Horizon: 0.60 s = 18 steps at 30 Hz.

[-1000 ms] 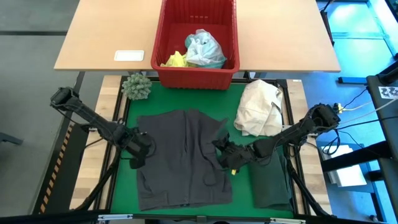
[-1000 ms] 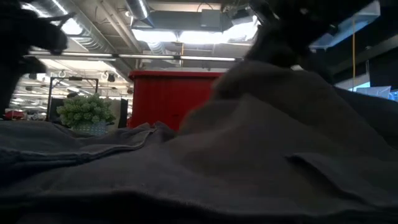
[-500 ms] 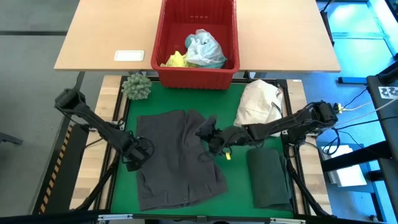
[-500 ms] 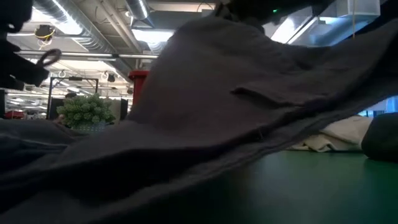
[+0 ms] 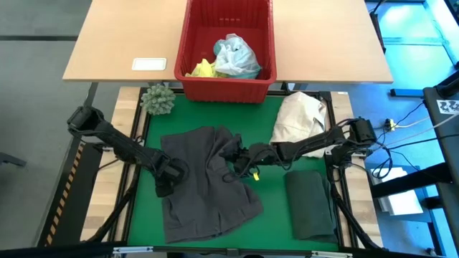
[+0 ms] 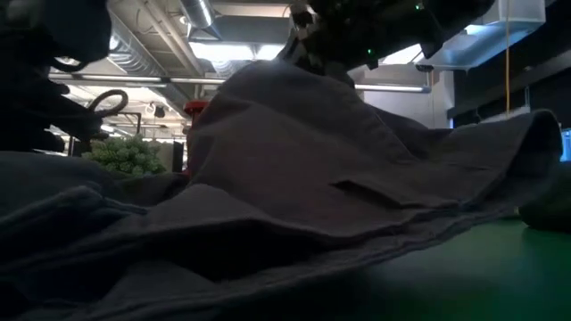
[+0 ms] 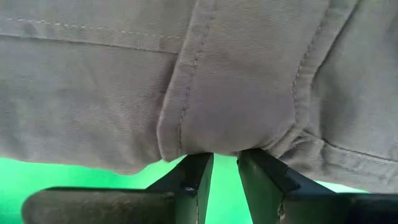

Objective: Fold Laundry from Bin
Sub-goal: Fold the gray short

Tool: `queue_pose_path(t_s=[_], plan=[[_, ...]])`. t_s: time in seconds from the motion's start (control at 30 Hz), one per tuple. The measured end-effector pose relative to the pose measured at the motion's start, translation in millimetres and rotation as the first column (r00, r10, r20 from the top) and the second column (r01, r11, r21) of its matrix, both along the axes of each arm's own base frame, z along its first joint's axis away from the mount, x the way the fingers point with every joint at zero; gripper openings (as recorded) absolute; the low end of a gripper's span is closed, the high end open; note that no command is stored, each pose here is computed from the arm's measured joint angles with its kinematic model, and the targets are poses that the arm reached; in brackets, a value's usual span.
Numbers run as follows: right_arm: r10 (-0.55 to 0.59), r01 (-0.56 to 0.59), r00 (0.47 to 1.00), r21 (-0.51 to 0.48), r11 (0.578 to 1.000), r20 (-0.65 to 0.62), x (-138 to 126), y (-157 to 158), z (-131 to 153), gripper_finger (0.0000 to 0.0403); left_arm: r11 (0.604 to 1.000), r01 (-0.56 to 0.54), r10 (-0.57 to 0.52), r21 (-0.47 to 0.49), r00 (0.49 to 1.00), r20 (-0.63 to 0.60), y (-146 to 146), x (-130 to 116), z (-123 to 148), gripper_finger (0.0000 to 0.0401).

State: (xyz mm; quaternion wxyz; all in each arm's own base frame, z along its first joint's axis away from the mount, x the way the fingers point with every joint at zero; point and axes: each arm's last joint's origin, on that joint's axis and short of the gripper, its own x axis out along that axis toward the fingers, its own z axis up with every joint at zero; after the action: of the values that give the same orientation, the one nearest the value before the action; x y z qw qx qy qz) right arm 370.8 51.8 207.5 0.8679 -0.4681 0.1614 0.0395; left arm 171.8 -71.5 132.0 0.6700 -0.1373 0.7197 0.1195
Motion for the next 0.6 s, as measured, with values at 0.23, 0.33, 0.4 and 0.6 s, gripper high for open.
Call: queue_pose_path(t_s=[0.23, 0.33, 0.4, 0.6], plan=[[-0.117, 0.116, 0.993, -0.062, 0.991, -0.022, -6, 6, 2, 0.0003, 0.994, 0.016, -0.030, 0.108, 0.992, 0.124, 8, 19, 8, 0.0080], [-0.126, 0.121, 0.990, -0.067, 0.990, -0.067, -12, 8, 4, 0.0003, 0.990, 0.045, -0.067, 0.134, 0.984, 0.168, 9, 26, 11, 0.0080], [-0.136, 0.134, 0.987, -0.027, 0.991, -0.089, -16, 10, 7, 0.0003, 0.990, 0.053, -0.078, 0.128, 0.977, 0.198, 10, 30, 12, 0.0080], [-0.170, 0.185, 0.961, 0.047, 0.982, -0.217, -33, 7, 10, 0.0003, 0.993, 0.038, -0.061, 0.109, 0.974, 0.220, 16, 35, 13, 0.0080]])
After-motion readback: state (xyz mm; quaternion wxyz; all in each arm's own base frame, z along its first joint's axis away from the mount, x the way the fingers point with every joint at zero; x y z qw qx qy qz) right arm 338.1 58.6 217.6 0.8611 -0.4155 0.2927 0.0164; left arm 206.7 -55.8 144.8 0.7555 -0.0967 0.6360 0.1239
